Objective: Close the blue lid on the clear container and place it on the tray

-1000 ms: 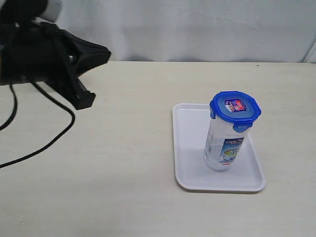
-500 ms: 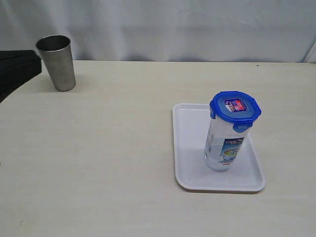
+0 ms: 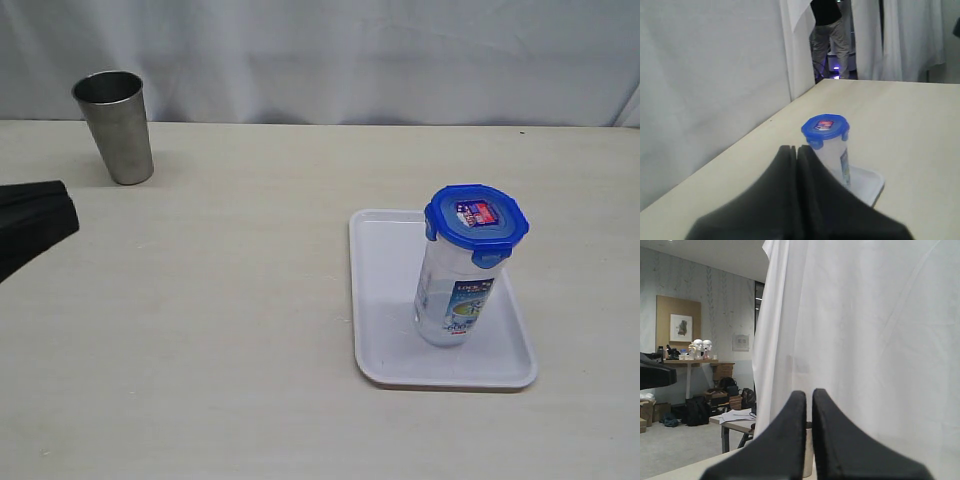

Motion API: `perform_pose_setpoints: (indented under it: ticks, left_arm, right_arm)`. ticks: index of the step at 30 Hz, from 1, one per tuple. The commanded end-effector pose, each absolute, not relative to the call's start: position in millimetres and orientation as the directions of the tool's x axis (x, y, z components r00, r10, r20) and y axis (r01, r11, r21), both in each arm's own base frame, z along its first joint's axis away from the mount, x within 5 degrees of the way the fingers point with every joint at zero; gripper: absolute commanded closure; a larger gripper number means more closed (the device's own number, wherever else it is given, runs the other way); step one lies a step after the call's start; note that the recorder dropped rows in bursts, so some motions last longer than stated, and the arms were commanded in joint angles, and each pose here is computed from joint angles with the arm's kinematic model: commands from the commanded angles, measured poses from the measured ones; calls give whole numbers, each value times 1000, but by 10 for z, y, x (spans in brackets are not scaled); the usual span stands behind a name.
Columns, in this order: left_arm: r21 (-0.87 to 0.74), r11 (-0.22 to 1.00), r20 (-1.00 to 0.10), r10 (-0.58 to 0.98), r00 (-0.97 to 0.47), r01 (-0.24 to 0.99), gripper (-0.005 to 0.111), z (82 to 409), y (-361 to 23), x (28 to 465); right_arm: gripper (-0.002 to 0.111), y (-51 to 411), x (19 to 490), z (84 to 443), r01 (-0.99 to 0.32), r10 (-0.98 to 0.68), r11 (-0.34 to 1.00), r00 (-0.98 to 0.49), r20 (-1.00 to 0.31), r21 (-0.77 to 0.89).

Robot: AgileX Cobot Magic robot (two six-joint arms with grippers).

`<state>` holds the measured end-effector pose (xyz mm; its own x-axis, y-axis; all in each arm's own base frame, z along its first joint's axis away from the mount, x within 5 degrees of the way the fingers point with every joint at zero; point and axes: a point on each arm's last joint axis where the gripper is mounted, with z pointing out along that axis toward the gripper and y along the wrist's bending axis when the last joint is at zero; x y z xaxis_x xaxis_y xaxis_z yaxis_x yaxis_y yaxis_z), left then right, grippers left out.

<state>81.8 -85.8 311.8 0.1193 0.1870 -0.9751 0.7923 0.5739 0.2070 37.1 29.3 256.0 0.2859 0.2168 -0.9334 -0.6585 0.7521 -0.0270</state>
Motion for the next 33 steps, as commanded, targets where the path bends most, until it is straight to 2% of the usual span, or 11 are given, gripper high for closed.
perform_pose_setpoints:
  ticks: [1, 17, 19, 21, 23, 25, 28, 33]
  left_arm:
    - [189, 524, -979, 171, 114, 830, 107, 3104, -886, 758]
    - [198, 529, -977, 176, 122, 825, 107, 3105, -882, 764]
    - [222, 552, -972, 187, 141, 804, 107, 3113, -867, 788]
    - [164, 605, -986, 134, 103, 779, 107, 3122, -841, 826]
    - [45, 696, -999, 27, 36, 717, 107, 3106, -782, 899]
    - [-97, 786, -995, -81, -54, 611, 107, 3043, -687, 985]
    - [-228, 866, -971, -170, -167, 446, 107, 2937, -558, 1067]
    - [-265, 910, -956, -203, -213, 320, 107, 2898, -427, 1042]
  right_arm:
    - [104, 292, 370, 2548, -657, 214, 753, 285, -934, -28]
    - [104, 292, 370, 2548, -657, 214, 753, 285, -934, -28]
    - [104, 292, 370, 2548, -657, 214, 753, 285, -934, -28]
    - [104, 292, 370, 2548, -657, 214, 753, 285, -934, -28]
    - [104, 292, 370, 2548, -657, 214, 753, 285, -934, -28]
    - [104, 292, 370, 2548, -657, 214, 753, 285, -934, -28]
    - [104, 292, 370, 2548, -657, 214, 753, 285, -934, -28]
    - [104, 292, 370, 2548, -657, 214, 753, 285, -934, -28]
